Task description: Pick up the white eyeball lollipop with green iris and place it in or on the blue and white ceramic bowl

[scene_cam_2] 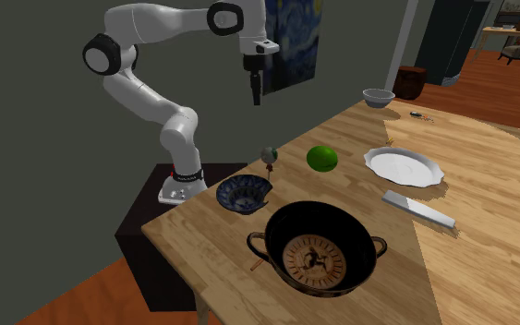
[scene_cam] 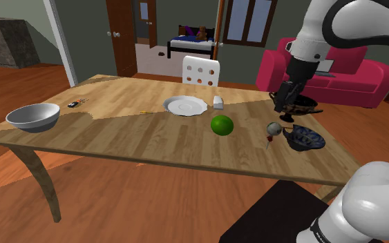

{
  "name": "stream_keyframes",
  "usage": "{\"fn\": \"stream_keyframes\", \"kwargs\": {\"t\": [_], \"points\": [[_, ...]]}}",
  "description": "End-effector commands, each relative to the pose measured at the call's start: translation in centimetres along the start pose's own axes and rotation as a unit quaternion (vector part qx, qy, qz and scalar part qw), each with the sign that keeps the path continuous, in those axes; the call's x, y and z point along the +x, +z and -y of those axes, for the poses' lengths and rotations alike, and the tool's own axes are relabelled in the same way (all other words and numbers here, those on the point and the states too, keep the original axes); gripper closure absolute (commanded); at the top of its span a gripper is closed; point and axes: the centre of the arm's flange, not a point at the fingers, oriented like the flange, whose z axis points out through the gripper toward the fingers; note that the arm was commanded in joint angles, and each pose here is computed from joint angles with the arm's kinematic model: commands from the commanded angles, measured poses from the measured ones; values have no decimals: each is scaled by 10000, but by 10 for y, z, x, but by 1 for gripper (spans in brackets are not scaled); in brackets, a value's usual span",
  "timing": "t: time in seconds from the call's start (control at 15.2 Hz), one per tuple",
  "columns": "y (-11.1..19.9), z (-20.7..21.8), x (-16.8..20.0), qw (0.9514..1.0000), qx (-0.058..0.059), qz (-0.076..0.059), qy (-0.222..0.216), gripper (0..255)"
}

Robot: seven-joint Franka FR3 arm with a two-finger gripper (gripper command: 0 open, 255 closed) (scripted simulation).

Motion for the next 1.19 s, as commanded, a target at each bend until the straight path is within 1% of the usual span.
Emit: {"fn": "stream_keyframes", "kwargs": {"t": [0.0, 0.2, 0.33, 0.46, 0.66, 0.79, 0.92, 1.12], "points": [[0, 0, 0, 10000, 0, 0, 0, 0], [26, -28, 23, 9987, 63, 232, 440, 0], [44, -47, 36, 9965, 104, 387, 733, 0], [63, -67, 48, 9931, 146, 541, 1026, 0], [92, -97, 62, 9860, 208, 771, 1462, 0], [112, -118, 69, 9799, 249, 923, 1750, 0], [132, -139, 74, 9727, 289, 1074, 2037, 0], [144, -140, 72, 9721, 293, 1087, 2060, 0]]}}
